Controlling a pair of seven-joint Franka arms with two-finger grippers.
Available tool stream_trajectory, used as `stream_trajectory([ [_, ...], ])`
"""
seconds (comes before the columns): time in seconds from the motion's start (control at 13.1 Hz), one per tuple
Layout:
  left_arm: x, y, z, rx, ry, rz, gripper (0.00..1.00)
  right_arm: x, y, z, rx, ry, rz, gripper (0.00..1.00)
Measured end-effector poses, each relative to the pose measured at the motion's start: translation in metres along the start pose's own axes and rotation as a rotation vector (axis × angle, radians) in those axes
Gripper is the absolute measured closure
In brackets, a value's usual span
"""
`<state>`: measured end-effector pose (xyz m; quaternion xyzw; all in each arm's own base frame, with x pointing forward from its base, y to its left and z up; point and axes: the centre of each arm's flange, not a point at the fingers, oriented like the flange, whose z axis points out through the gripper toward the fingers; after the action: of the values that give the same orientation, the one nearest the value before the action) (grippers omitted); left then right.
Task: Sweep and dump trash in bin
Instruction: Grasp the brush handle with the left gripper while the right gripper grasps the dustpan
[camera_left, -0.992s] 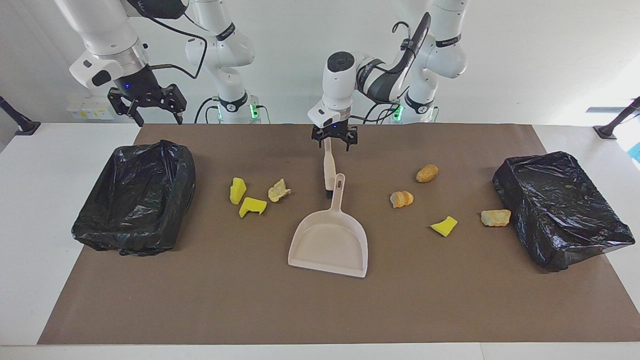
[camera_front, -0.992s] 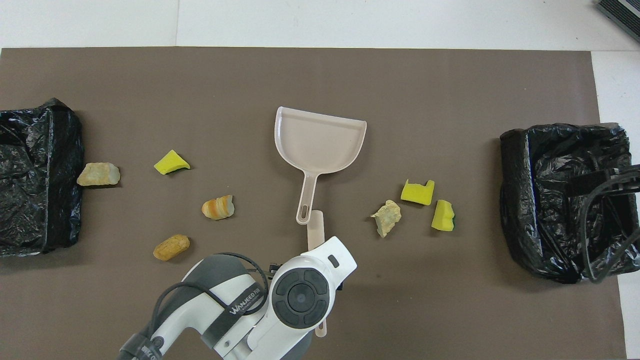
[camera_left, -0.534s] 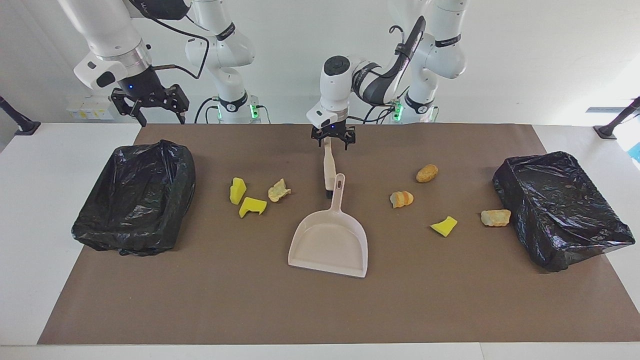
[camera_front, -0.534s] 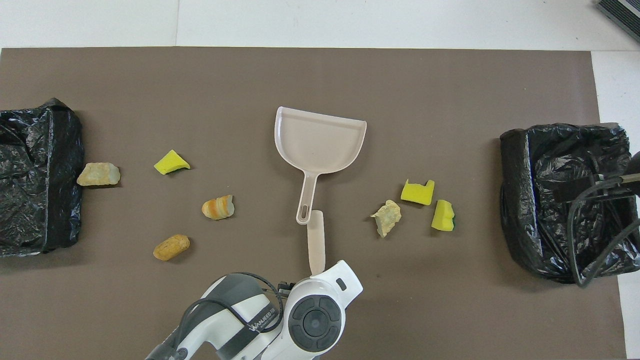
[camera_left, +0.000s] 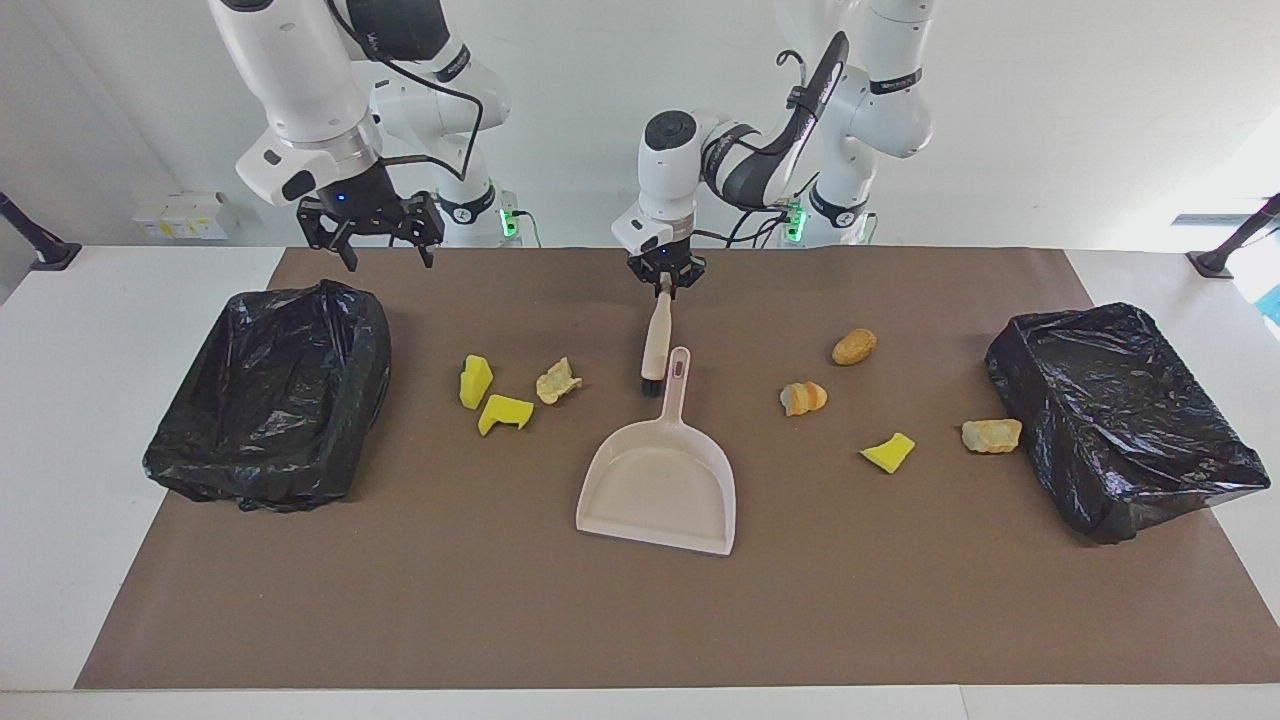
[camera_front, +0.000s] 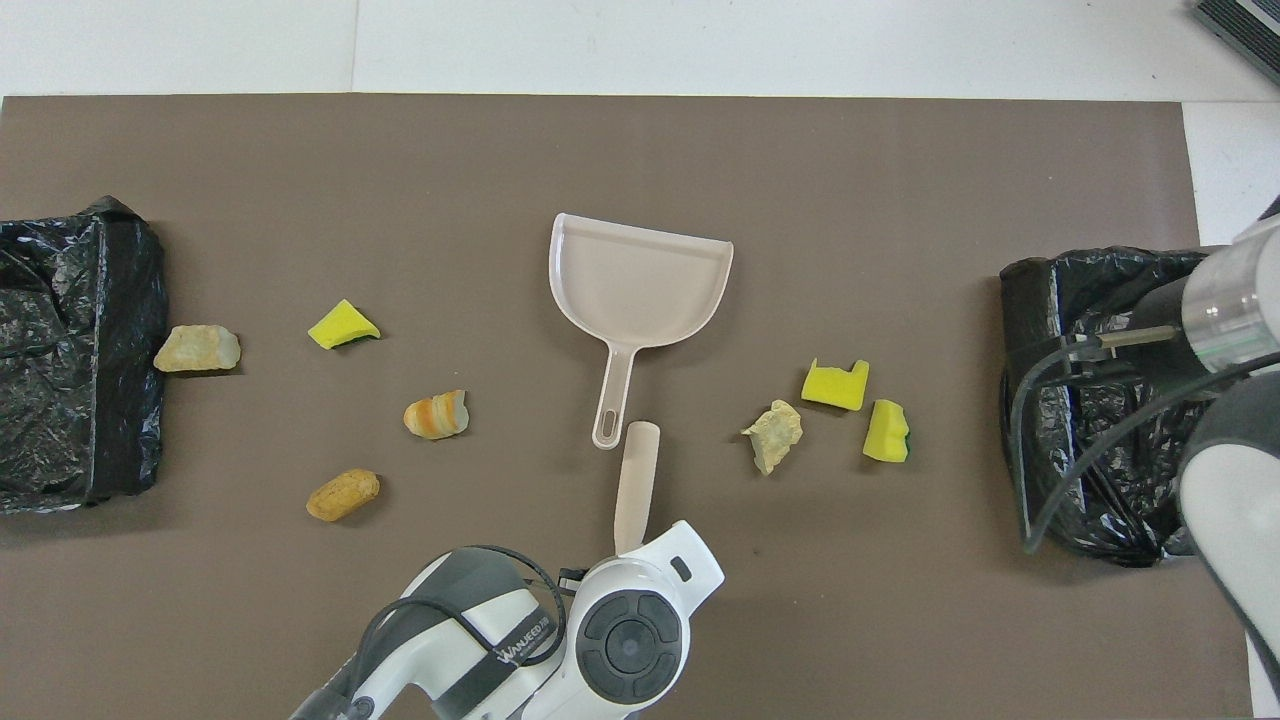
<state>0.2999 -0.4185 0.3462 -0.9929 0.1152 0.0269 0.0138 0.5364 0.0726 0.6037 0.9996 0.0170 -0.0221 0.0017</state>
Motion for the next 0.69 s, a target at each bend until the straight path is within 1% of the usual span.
stream_trajectory([
  [0.15,-0.003,-0.007,-0.013,0.049,-0.059,-0.015,0.74,0.014,-0.021,0.009,0.033,0.013,0.046,0.00],
  [0.31,0.001,-0.022,-0.036,0.088,-0.111,-0.047,0.74,0.034,-0.056,0.030,0.054,0.026,0.093,0.00],
  [0.38,0.008,-0.036,-0.047,0.090,-0.121,-0.077,0.74,0.044,-0.078,0.042,0.057,0.030,0.114,0.00],
  [0.53,0.029,-0.081,-0.067,0.079,-0.131,-0.124,0.74,0.064,-0.128,0.072,0.069,0.040,0.155,0.00],
  [0.69,0.058,-0.149,-0.086,0.040,-0.121,-0.124,0.74,0.080,-0.170,0.104,0.073,0.052,0.183,0.00],
])
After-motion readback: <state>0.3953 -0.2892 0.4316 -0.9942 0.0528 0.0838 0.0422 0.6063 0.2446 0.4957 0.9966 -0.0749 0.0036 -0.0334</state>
